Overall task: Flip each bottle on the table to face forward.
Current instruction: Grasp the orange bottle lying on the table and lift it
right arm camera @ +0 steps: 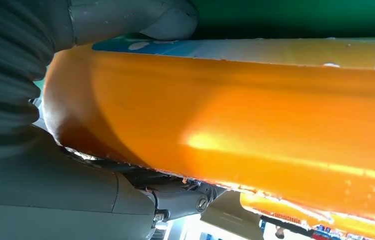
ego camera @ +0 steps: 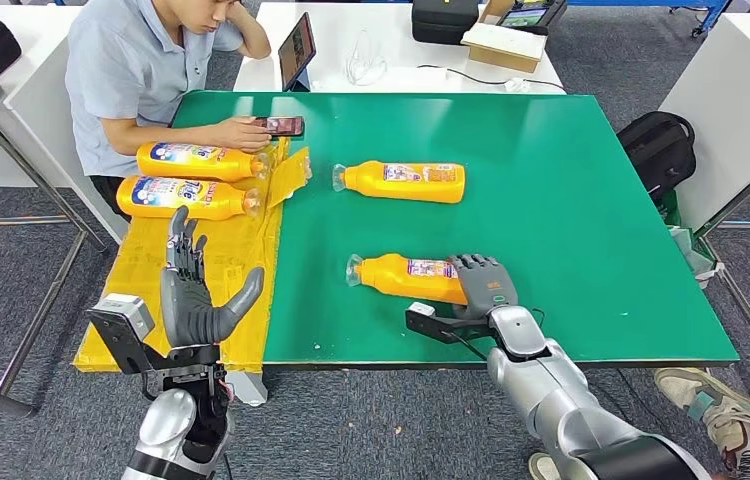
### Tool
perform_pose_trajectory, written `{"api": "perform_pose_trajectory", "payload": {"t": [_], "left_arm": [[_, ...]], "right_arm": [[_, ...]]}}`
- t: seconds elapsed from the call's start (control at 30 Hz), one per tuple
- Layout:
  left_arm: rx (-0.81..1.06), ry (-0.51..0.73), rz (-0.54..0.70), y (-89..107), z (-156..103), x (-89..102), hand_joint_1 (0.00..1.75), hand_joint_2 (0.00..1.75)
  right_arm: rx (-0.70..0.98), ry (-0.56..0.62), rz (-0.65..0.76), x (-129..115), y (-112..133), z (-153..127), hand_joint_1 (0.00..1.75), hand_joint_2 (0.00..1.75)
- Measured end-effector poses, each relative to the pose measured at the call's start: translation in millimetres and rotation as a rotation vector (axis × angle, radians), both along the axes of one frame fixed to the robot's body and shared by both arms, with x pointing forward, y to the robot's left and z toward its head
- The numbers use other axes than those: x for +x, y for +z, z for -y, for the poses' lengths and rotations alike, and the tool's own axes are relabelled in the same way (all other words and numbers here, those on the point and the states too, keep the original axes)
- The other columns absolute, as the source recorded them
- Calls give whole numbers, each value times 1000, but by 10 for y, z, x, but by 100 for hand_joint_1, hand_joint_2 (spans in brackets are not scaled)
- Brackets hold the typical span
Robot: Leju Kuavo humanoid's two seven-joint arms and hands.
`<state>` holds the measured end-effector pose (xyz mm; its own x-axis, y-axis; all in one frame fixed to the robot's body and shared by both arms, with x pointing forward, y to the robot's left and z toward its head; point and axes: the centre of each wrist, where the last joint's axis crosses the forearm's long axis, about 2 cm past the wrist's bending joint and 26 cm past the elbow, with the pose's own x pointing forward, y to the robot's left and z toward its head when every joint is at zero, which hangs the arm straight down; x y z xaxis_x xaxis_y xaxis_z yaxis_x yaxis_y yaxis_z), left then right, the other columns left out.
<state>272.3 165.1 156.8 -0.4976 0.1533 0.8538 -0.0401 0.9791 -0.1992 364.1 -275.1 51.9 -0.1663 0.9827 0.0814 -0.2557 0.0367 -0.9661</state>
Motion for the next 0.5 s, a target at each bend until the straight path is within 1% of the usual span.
{"api": "perform_pose_trajectory", "payload": {"t": [0.13, 0.27, 0.33, 0.4, 0.5], "left_arm": [[1, 0, -1, -3, 0, 4, 0, 175], [2, -5, 0, -4, 0, 11, 0, 175], [3, -8, 1, -6, 1, 17, 0, 175], [1, -9, 2, -7, 3, 28, 0, 175], [-17, -17, -13, -22, 7, 36, 0, 175]], "right_arm": [[-2, 3, -19, 28, 23, 15, 175, 175], [54, 17, -39, 39, 30, 41, 175, 175], [122, 28, -50, 38, 27, 57, 175, 175], [226, 36, -45, 36, 23, 82, 175, 175], [409, 53, 16, 8, -2, 100, 175, 175]]}}
